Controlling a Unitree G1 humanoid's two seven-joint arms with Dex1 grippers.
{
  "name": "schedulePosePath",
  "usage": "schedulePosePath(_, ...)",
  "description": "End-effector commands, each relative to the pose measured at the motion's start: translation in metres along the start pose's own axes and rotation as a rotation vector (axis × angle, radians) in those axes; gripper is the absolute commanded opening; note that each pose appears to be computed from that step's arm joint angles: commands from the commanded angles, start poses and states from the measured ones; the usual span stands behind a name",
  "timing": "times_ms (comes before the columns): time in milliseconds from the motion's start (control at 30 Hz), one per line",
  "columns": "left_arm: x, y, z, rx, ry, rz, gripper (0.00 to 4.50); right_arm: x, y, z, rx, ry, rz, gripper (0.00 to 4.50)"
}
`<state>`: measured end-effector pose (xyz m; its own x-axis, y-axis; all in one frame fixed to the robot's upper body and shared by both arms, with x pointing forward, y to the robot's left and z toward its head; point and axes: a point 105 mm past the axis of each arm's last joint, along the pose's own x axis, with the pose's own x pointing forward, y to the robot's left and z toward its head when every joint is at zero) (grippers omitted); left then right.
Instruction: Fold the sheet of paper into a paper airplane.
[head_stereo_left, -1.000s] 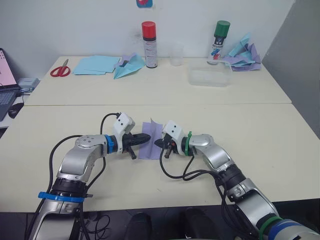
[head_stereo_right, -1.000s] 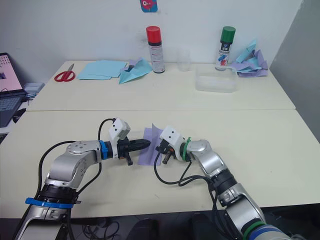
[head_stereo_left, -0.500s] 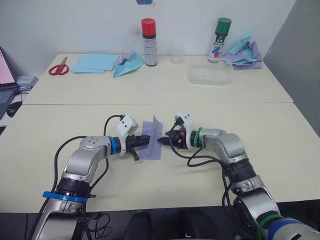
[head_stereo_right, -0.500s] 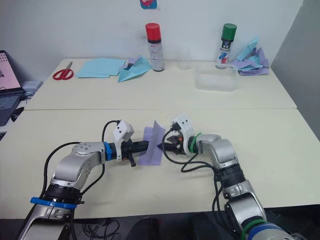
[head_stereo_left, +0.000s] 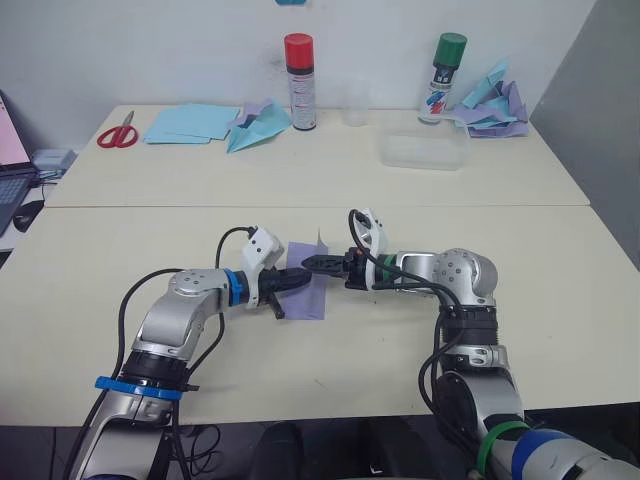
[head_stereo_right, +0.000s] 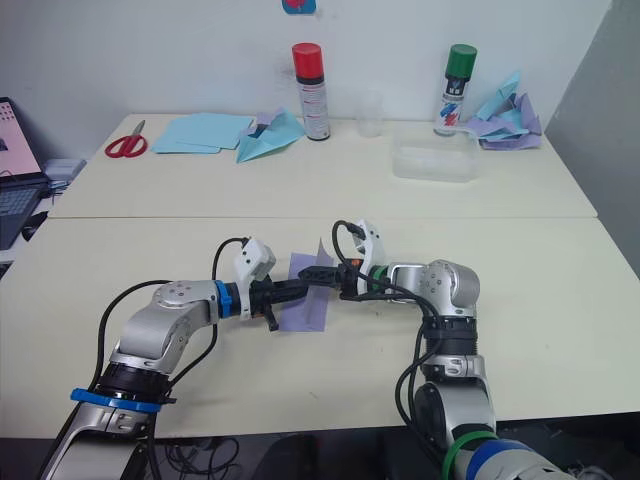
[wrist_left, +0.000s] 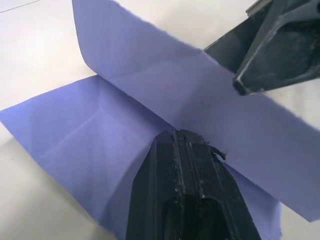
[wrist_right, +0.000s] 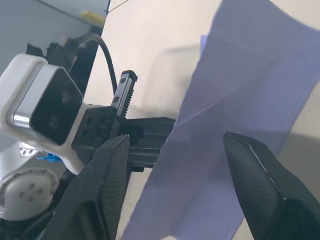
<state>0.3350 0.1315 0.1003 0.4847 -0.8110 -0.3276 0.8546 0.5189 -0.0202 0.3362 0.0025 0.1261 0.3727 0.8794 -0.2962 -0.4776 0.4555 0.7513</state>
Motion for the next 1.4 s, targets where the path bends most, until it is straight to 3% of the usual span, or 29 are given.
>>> schedulePosePath(33, 0.004, -0.006, 0.015, 0.045, -0.040, -0.031, 0.00, 0.001, 0.010, 0.005, -0.043, -0.001, 0.016, 3.07)
schedulePosePath(400, 0.007, -0.010, 0.010, 0.049, -0.030, -0.037, 0.00, -0.002, -0.006, 0.005, -0.081, 0.000, -0.061, 3.07)
schedulePosePath(500, 0.005, -0.010, 0.006, 0.048, -0.016, -0.032, 0.00, -0.004, -0.007, 0.005, -0.074, -0.003, -0.066, 2.26)
schedulePosePath(700, 0.003, -0.006, -0.003, 0.061, 0.033, -0.016, 0.00, -0.009, -0.013, 0.005, -0.080, -0.003, -0.094, 0.03)
schedulePosePath(1133, 0.000, -0.001, -0.020, 0.082, 0.100, 0.002, 0.00, -0.034, -0.030, -0.007, -0.060, 0.018, -0.156, 0.01)
schedulePosePath(1400, 0.005, -0.014, -0.006, 0.004, 0.043, -0.071, 0.00, -0.042, -0.045, -0.007, -0.056, -0.001, -0.210, 0.01)
